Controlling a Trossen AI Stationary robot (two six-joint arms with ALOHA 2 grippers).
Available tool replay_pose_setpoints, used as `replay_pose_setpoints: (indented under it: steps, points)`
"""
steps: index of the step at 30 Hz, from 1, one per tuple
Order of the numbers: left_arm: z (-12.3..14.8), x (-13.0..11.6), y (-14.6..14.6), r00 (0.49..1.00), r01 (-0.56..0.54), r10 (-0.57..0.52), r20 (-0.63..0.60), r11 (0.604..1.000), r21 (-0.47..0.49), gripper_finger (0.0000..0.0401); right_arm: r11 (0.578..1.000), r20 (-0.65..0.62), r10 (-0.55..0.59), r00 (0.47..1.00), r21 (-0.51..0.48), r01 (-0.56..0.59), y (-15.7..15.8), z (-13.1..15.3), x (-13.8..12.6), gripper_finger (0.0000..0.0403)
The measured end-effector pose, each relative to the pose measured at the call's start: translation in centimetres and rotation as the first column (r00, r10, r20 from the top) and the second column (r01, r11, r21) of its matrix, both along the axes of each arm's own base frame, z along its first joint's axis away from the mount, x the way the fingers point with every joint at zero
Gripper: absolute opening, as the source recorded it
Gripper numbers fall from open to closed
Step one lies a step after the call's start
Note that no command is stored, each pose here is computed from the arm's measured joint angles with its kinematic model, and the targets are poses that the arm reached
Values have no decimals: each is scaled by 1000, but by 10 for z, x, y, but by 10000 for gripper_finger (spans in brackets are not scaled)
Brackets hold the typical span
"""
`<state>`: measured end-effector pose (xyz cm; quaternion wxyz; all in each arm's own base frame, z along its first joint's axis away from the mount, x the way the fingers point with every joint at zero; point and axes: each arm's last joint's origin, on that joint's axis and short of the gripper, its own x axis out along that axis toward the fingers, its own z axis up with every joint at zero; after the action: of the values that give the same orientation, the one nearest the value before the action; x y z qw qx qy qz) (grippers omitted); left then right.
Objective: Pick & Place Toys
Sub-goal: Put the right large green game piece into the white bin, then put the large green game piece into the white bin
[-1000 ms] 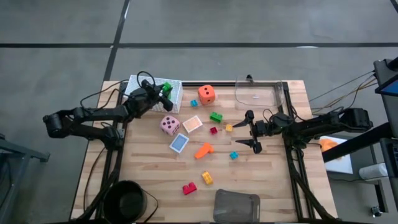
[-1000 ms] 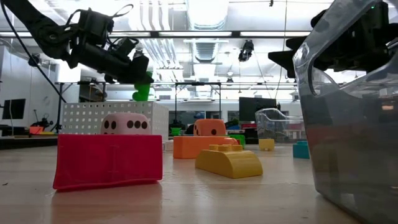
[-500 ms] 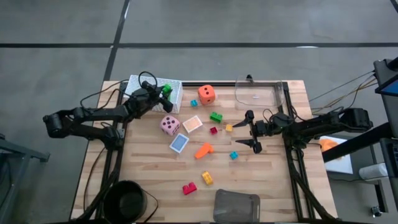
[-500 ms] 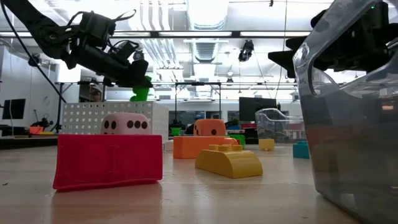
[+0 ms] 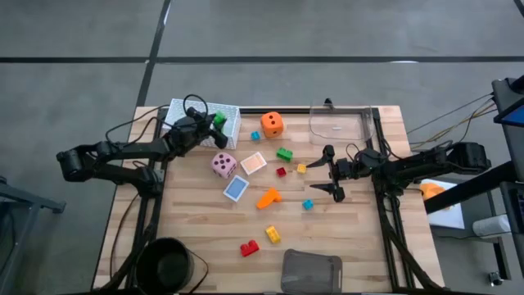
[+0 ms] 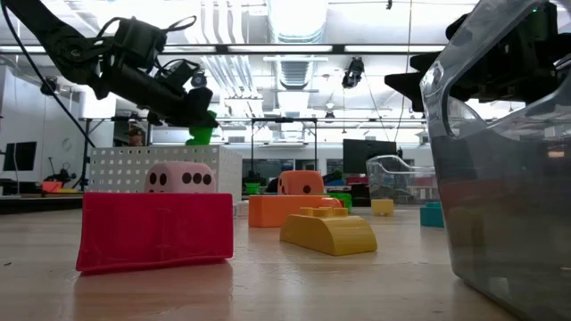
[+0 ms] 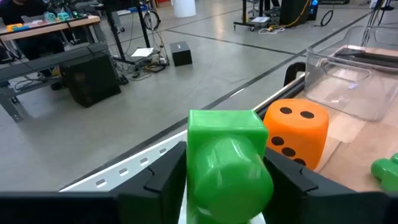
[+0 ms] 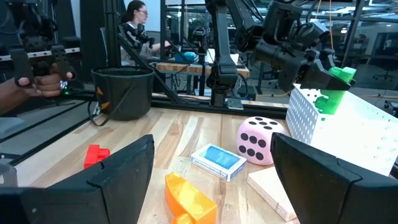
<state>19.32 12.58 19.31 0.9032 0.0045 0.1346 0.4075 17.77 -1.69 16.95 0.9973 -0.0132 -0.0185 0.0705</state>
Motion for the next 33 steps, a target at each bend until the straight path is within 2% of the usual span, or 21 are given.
replay_pose_setpoints:
  steps: [13,16,20,26,33]
  points:
    - [0,0,0,1000,16,-16,11,1000,-16,184,1000,0,0,1000,0,0,0,0,0,320]
    - [3,2,-1,998,48,-47,47,999,-2,184,1000,0,0,1000,0,0,0,0,0,320]
    - [10,5,-2,984,142,-145,108,989,33,185,1000,-5,0,1000,1,0,0,0,0,320]
    - [17,11,-11,943,289,-299,147,953,89,185,1000,-29,-19,999,3,19,-1,-3,0,320]
    - [17,21,-31,851,498,-506,143,863,90,185,999,-33,-39,999,3,39,-1,-4,0,320]
